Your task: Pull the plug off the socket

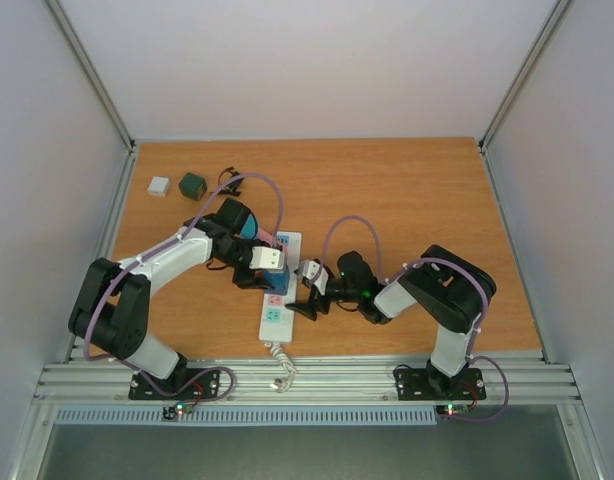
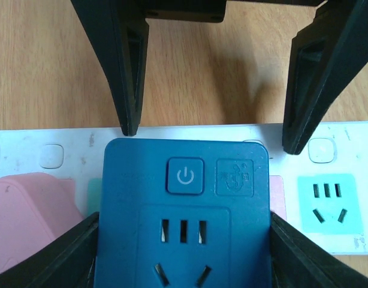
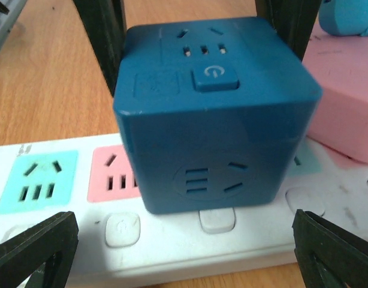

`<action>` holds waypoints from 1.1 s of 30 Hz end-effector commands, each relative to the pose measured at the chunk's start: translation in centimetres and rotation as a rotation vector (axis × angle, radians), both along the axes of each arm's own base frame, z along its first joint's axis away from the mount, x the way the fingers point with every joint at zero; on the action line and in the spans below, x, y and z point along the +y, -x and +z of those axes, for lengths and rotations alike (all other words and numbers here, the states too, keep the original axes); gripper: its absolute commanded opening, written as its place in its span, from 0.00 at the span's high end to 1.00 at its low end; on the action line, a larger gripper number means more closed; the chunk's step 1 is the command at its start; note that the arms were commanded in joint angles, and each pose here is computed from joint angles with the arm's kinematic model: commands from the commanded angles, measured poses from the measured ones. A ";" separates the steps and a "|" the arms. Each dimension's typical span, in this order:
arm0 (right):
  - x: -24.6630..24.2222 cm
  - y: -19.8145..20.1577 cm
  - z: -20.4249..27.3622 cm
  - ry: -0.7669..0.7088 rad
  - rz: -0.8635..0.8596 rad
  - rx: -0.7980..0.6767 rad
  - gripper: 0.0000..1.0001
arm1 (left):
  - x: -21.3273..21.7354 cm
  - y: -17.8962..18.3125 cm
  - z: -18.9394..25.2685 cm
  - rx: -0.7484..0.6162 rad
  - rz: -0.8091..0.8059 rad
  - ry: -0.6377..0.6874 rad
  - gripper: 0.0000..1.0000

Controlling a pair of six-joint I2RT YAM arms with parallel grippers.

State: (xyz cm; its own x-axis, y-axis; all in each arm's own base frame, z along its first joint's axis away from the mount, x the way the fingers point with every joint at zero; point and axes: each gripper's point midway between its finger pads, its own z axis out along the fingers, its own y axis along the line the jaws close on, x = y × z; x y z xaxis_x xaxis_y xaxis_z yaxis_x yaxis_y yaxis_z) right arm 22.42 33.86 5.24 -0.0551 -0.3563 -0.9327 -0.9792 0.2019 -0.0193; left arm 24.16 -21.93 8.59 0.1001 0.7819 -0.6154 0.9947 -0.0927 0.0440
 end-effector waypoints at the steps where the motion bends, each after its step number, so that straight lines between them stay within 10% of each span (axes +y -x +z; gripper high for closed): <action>1: 1.4 -0.9 1.1 -0.056 -0.001 -0.036 0.01 | 0.0 3.3 0.7 0.086 -0.072 0.030 0.62; 33: 1.4 0.2 -4.7 0.133 0.040 0.084 0.04 | -0.8 3.2 2.6 0.106 -0.065 0.091 0.72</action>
State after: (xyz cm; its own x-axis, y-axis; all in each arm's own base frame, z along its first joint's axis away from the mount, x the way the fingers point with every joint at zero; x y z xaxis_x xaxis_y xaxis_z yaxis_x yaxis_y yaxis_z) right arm 23.70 36.37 4.78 -0.0370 -0.3635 -0.9309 -0.9857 0.1667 -0.0259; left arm 23.36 -21.92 9.85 0.1011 0.7751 -0.6237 0.9928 -0.1188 0.0133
